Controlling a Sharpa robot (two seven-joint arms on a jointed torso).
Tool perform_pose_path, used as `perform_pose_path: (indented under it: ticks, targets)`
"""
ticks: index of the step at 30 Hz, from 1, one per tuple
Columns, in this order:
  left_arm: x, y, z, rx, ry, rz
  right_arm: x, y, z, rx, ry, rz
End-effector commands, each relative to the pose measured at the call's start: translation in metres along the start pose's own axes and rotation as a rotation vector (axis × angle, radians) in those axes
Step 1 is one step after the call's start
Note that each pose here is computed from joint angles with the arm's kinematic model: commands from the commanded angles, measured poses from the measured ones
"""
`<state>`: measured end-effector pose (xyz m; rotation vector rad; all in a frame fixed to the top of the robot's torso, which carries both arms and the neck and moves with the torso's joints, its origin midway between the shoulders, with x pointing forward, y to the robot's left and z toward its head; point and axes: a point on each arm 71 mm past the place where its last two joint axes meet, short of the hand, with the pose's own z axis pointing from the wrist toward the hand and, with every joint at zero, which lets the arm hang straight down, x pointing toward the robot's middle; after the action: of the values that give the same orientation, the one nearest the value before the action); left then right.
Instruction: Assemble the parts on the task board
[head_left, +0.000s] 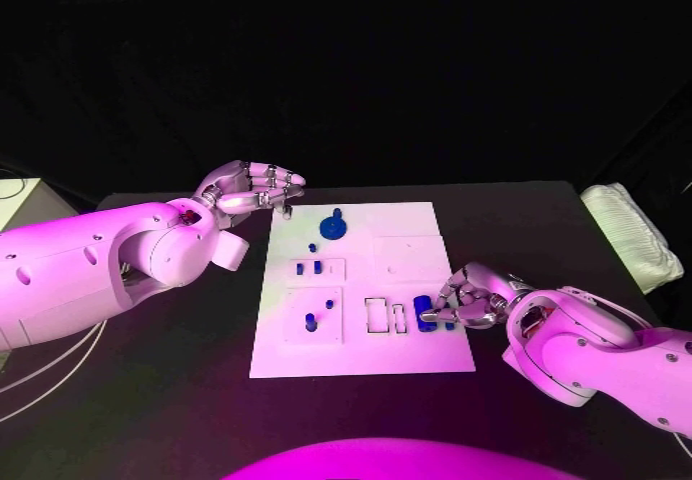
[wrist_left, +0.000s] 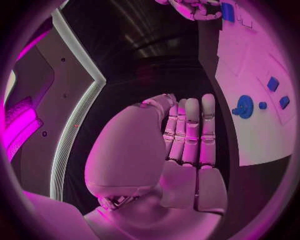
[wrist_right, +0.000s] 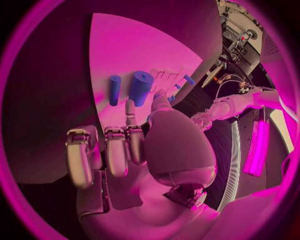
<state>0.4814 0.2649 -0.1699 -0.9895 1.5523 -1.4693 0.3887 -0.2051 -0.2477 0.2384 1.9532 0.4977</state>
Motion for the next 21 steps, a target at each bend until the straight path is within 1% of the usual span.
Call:
perform_pose_path:
  ticks: [1,11,16,21]
  targets:
    - [0.0022,-0.0007,-0.0002,0.005,0.019,-0.012,0.001,-0.001,0.003,0.009,-0.006,-0.037]
    - [0.0018,-0.0008,-0.0013,0.003,0.021,-0.013,0.014,0.003,0.014,0.041,0.028,-0.095]
    - [0.0011,-0.0006,-0.0020,-0.001,0.023,-0.014,0.022,0.004,0.018,0.053,0.062,-0.134]
    - [0.0012,-0.0003,-0.0025,-0.006,0.028,-0.015,0.028,0.005,0.020,0.065,0.093,-0.161]
